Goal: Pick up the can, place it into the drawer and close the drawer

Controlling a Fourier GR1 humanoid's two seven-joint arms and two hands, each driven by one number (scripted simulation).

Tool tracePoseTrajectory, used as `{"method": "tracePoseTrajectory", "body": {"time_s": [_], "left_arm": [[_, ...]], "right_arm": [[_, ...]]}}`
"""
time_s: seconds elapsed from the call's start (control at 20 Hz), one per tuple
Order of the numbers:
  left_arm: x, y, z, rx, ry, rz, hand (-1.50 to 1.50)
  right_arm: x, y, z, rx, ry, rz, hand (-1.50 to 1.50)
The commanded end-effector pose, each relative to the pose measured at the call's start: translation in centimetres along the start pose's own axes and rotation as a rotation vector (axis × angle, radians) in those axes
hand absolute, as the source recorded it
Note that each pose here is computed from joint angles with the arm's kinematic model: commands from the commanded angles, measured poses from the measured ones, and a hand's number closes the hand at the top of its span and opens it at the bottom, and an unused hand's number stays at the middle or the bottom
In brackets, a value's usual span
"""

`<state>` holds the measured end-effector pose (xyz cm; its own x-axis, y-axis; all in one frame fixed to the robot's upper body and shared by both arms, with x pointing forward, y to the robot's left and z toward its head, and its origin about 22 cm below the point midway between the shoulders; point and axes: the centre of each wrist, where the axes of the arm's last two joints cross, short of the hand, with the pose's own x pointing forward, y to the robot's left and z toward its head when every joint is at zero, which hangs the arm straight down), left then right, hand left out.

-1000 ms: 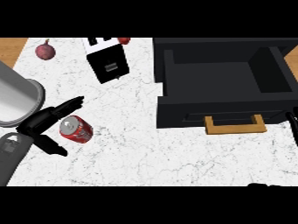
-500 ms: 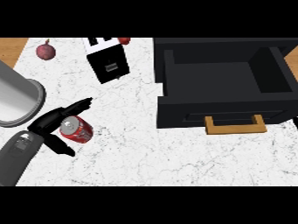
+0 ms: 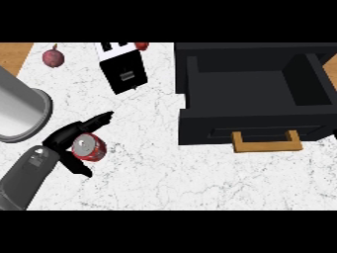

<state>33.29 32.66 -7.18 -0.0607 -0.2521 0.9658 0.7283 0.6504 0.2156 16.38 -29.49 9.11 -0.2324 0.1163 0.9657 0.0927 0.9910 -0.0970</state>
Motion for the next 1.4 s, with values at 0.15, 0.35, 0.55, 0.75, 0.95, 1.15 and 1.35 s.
{"method": "tracePoseTrajectory", "body": {"time_s": [0.15, 0.35, 0.55, 0.75, 0.95, 1.15, 1.35], "left_arm": [[0.2, -1.3, -2.4, -0.122, -0.130, 0.121, -1.50], [-0.5, -1.5, -1.2, -0.153, -0.134, 0.148, -1.50], [-0.6, -3.1, -2.9, -0.179, -0.165, 0.146, 1.50], [0.1, -3.0, -3.7, -0.207, -0.163, 0.231, 1.50], [1.0, -1.6, -3.1, -0.238, -0.182, 0.238, 1.50], [0.8, -4.0, -4.9, -0.094, -0.226, 0.260, 1.50], [-1.7, -2.6, -0.4, 0.603, -0.138, 0.290, 1.50]], "right_arm": [[0.1, 0.2, 1.0, 0.000, -0.004, -0.017, -1.50], [1.1, 1.0, 0.9, -0.011, -0.004, -0.006, -1.50], [-0.2, 0.2, 1.0, 0.000, -0.007, -0.030, -1.50], [1.1, -0.6, -0.1, -0.035, -0.020, -0.023, -1.50], [-0.2, -1.5, 1.0, -0.023, -0.012, -0.008, -1.50], [1.3, -1.0, 1.3, -0.041, -0.011, -0.018, -1.50], [0.6, -1.1, 2.0, -0.090, -0.005, -0.012, -1.50]]}}
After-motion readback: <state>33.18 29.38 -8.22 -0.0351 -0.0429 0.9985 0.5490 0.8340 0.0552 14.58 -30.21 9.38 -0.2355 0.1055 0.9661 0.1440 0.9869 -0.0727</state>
